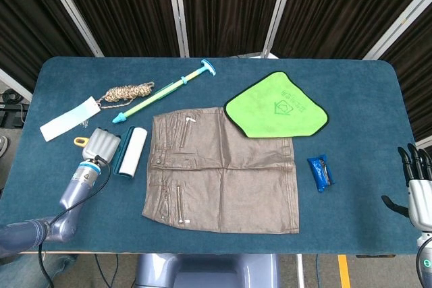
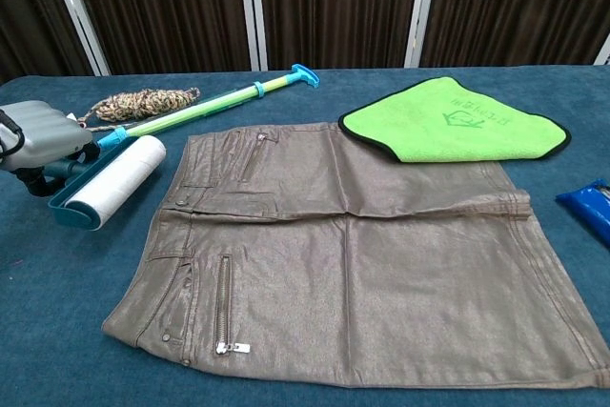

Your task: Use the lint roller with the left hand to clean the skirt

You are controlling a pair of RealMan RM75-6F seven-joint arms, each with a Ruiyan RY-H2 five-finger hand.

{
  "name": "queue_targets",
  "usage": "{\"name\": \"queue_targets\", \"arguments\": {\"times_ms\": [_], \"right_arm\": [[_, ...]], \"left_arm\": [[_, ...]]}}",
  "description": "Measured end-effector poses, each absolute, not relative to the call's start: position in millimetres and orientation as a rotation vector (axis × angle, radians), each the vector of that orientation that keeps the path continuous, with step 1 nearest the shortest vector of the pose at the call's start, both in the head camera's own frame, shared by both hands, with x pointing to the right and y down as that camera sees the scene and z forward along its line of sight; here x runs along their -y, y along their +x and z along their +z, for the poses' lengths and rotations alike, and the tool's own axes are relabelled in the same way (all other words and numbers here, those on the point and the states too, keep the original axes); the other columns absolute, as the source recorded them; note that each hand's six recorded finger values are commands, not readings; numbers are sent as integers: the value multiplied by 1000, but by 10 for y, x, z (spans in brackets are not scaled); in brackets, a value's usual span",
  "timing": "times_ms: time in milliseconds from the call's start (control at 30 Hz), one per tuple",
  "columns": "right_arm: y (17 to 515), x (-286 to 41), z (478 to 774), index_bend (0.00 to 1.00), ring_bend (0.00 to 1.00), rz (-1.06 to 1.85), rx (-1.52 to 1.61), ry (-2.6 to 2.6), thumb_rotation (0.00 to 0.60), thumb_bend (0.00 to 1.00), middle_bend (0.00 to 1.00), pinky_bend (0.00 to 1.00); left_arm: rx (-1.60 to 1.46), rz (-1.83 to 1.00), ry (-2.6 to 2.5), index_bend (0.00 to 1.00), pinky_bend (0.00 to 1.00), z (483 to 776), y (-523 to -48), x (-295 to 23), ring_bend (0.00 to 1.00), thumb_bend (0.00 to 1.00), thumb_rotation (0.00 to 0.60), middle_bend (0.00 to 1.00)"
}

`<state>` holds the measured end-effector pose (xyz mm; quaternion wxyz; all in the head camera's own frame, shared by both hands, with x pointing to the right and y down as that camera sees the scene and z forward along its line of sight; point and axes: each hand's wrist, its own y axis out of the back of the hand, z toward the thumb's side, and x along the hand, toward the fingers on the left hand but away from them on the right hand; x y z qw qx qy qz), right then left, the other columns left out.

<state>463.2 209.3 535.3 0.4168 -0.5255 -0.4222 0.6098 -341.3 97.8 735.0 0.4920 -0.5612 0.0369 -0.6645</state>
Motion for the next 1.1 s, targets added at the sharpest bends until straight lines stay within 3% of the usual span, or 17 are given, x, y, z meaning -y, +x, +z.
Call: {"name": "queue_targets", "arguments": {"times_ms": [33,67,100,133,167,200,300,567,800,1000,1100], "right_arm": [[4631,-2095,5353,0,0,1531,1060,-1320,600,0,0,0],[4630,-2095,5352,0,0,1530,1060,-1320,600,0,0,0],[4627,-2096,5350,0,0,1529,1060,-1321,600,0,0,0],[4625,-2097,5349,0,0,1528,1062,-1322,600,0,0,0],[4625,-2098,5348,0,0,1528,1062,-1323,600,0,0,0],[4624,-2098,5348,0,0,1528,1062,-1323,600,0,0,0],[4622,-2096,5343,0,0,1526,1064,-1326,600,0,0,0],[4582,-2105,5304,0,0,1502,1069,-1342,600,0,0,0],[4545,-2114,5256,0,0,1474,1075,-1360,600,0,0,0],[4524,-2148,5224,0,0,1474,1066,-1364,600,0,0,0],[4503,-2160,5203,0,0,1471,1054,-1373,600,0,0,0]], "left_arm": [[-90,-1613,-1363,610,439,7364,-3425,-992,322,656,600,417],[-92,-1614,-1364,493,354,7374,-3437,-1000,210,368,600,298],[-95,-1619,-1361,399,285,7381,-3461,-1002,133,198,600,205],[-98,-1630,-1359,258,177,7386,-3486,-1006,43,49,600,86],[-100,-1637,-1360,147,95,7387,-3498,-1010,3,3,600,19],[-108,-1653,-1365,75,46,7388,-3520,-1019,0,0,600,0],[-136,-1673,-1384,1,1,7353,-3532,-1035,0,0,600,0],[-275,-1650,-1403,0,0,6979,-3519,-945,0,0,600,0],[-574,-1525,-1484,0,0,6331,-3490,-920,0,0,600,0],[-855,-1382,-1525,0,0,5754,-3669,-1285,0,0,600,0],[-919,-1356,-1545,0,0,5612,-3774,-1544,0,0,600,0]]}}
